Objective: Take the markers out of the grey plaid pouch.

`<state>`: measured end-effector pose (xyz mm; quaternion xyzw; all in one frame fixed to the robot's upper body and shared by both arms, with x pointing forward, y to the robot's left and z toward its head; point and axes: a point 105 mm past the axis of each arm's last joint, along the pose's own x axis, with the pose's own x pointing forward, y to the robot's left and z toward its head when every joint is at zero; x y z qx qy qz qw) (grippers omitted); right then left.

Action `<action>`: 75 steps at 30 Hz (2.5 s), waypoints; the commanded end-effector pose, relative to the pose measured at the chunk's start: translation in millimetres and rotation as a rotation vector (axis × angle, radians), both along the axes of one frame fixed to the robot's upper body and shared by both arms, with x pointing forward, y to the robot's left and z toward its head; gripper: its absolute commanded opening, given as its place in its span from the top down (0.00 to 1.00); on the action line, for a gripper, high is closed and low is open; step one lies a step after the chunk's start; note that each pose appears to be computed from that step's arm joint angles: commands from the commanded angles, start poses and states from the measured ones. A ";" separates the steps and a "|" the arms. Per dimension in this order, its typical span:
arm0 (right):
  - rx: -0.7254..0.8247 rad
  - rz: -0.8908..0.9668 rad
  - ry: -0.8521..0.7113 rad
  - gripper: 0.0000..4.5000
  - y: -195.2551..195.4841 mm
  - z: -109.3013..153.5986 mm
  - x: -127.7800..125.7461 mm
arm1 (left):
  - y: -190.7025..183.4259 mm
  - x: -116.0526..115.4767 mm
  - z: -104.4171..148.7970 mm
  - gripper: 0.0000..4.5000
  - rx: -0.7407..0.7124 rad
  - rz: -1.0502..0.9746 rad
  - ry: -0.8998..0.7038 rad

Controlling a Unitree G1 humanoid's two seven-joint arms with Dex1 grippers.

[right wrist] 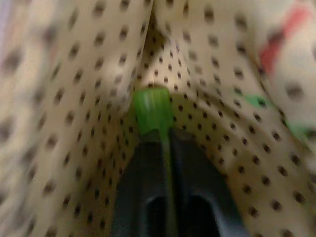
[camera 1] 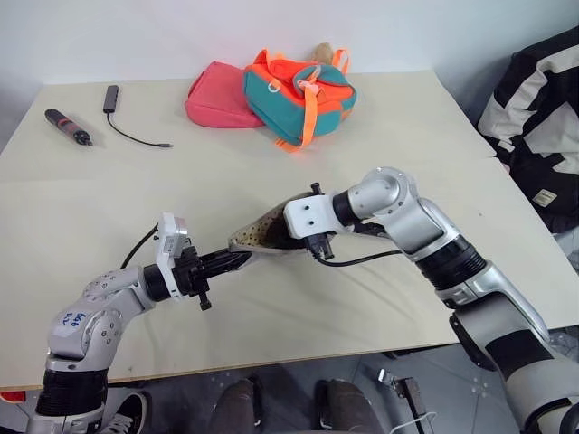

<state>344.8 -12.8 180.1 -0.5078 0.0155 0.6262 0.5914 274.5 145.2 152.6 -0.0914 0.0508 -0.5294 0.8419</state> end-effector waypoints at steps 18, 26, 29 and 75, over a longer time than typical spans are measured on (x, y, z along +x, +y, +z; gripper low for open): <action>-0.036 0.048 -0.117 0.54 6.0 6.9 -2.1 | -16.6 -16.1 20.0 1.00 -0.245 -0.136 0.145; -0.092 0.055 0.075 0.54 -18.0 31.1 -35.2 | -11.8 -32.8 20.0 1.00 -0.311 -0.216 0.315; -0.115 0.073 0.097 0.54 -21.2 32.8 -47.1 | -1.6 -31.4 9.8 1.00 -0.304 -0.167 0.338; -0.292 -0.025 -0.003 0.54 -17.6 -41.6 -7.3 | -0.9 -11.1 -12.2 1.00 -0.207 0.032 0.120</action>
